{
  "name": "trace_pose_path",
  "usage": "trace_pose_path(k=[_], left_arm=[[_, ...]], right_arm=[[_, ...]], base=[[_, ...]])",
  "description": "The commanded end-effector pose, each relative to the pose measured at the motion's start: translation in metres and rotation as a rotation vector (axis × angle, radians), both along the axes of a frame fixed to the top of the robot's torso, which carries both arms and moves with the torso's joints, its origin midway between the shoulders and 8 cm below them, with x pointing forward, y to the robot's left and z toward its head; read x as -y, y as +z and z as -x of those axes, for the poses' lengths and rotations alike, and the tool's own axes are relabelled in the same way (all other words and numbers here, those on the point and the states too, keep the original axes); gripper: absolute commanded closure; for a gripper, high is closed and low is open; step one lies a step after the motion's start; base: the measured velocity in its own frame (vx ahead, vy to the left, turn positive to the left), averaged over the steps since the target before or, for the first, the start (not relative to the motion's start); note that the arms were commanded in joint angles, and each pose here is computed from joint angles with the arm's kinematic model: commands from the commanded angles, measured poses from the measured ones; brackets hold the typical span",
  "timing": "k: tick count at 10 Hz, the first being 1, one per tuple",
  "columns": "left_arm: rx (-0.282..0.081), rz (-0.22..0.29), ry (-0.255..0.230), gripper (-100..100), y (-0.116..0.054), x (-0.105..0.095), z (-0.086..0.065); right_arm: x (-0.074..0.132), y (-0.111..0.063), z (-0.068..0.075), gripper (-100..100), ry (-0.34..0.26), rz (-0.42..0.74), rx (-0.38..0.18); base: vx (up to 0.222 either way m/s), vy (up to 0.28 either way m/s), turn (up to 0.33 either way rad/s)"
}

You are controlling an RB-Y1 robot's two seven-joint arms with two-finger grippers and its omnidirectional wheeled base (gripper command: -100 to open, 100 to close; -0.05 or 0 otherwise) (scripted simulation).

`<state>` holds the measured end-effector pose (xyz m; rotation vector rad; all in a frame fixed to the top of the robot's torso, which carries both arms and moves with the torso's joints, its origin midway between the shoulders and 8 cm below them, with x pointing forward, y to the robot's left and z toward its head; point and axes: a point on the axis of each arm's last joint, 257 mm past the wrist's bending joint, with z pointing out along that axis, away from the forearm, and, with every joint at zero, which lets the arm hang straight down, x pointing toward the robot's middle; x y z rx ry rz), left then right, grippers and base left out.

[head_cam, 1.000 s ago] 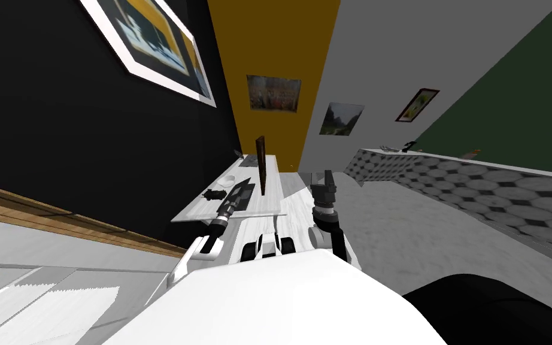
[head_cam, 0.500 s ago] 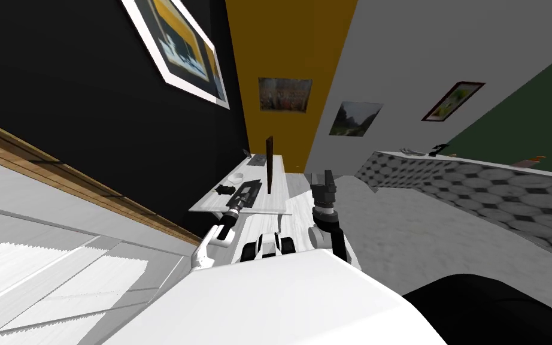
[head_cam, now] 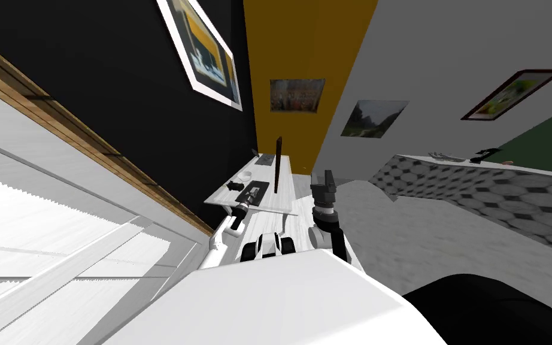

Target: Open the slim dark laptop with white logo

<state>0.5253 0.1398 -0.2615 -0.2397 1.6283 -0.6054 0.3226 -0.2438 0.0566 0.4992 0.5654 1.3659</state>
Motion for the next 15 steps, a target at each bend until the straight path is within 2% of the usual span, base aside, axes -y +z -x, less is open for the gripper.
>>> trace_pose_path(k=[1, 2, 4, 5, 7, 8, 10, 11, 12, 13, 14, 15], left_arm=[[0.019, -0.001, -0.041, -100, 0.012, 0.026, -0.015], [-0.010, 0.005, -0.088, -100, 0.003, 0.062, -0.015], [0.022, -0.003, -0.106, -100, 0.021, 0.071, -0.028], [-0.002, -0.003, -0.152, -100, 0.014, 0.107, -0.026], [0.029, -0.015, -0.171, -100, 0.031, 0.117, -0.037], [0.003, -0.024, -0.214, -100, 0.023, 0.150, -0.033], [0.040, -0.037, -0.236, -100, 0.043, 0.162, -0.043], [0.015, -0.051, -0.276, -100, 0.034, 0.193, -0.037], [0.025, -0.063, -0.290, -100, 0.039, 0.200, -0.040], [0.049, -0.067, -0.298, -100, 0.053, 0.204, -0.044], [0.048, -0.073, -0.348, -100, 0.057, 0.240, -0.035], [0.064, -0.097, -0.355, -100, 0.063, 0.244, -0.041]], right_arm=[[0.000, 0.000, 0.000, 0, 0.000, 0.000, 0.000], [0.000, 0.000, 0.000, 0, 0.000, 0.000, 0.000], [0.000, 0.000, 0.000, 0, 0.000, 0.000, 0.000], [0.000, 0.000, 0.000, 0, 0.000, 0.000, 0.000], [0.000, 0.000, 0.000, 0, 0.000, 0.000, 0.000], [0.000, 0.000, 0.000, 0, 0.000, 0.000, 0.000], [0.000, 0.000, 0.000, 0, 0.000, 0.000, 0.000], [0.000, 0.000, 0.000, 0, 0.000, 0.000, 0.000], [0.000, 0.000, 0.000, 0, 0.000, 0.000, 0.000], [0.000, 0.000, 0.000, 0, 0.000, 0.000, 0.000], [0.000, 0.000, 0.000, 0, 0.000, 0.000, 0.000], [0.000, 0.000, 0.000, 0, 0.000, 0.000, 0.000]], base=[[-0.013, 0.018, 0.003], [-0.022, 0.050, 0.360], [-0.021, 0.032, 0.114], [-0.020, 0.044, 0.366], [-0.017, 0.034, 0.109], [-0.030, 0.060, 0.360], [-0.018, 0.038, 0.116], [-0.021, 0.050, 0.355], [-0.016, 0.044, 0.253], [-0.007, 0.020, -0.003], [-0.020, 0.057, 0.328], [-0.018, 0.053, 0.224]])
